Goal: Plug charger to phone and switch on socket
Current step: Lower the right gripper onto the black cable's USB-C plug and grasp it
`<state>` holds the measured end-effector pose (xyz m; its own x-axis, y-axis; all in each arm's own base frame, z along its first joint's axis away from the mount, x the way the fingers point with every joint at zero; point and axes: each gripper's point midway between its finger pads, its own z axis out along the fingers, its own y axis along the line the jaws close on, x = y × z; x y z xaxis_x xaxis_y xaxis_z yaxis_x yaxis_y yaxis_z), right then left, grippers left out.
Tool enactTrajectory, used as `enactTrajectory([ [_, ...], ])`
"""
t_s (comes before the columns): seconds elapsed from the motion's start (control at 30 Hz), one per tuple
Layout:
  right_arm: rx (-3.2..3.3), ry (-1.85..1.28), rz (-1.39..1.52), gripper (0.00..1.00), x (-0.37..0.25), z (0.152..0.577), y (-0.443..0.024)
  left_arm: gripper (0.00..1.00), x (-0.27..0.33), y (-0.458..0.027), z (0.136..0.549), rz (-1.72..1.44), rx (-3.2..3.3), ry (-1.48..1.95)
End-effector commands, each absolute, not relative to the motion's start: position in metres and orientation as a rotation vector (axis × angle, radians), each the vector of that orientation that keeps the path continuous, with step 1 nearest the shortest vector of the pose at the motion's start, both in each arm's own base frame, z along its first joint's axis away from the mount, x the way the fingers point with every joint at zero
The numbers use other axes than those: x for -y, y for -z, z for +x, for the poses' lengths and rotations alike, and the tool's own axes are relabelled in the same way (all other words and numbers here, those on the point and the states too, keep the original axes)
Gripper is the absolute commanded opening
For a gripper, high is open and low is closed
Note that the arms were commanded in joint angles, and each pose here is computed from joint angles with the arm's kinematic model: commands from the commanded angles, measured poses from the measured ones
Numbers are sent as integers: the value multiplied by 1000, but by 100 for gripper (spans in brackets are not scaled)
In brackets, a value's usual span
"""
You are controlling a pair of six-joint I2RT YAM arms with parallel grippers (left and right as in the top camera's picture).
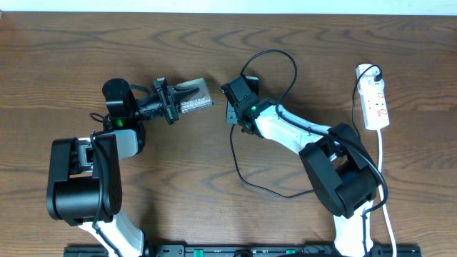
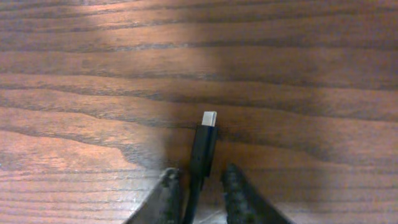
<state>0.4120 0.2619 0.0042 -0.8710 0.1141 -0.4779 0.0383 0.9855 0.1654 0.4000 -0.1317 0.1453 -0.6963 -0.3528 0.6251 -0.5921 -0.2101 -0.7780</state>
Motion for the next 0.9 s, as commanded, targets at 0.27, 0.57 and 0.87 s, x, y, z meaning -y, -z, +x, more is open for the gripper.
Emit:
enactTrajectory([
  [0.27,-2756,-284,128,1,-247,391,-36,7,133,-154,398,1029,1910,-2056],
  [0.57,-2625,-649,-555,1,-255,333,-141,8,143,-144,393,982,1971,-2038],
  [0.87,-2325,-1465,-751,1,-251,246,-162,7,158,-131,397,971,2085,-2041],
])
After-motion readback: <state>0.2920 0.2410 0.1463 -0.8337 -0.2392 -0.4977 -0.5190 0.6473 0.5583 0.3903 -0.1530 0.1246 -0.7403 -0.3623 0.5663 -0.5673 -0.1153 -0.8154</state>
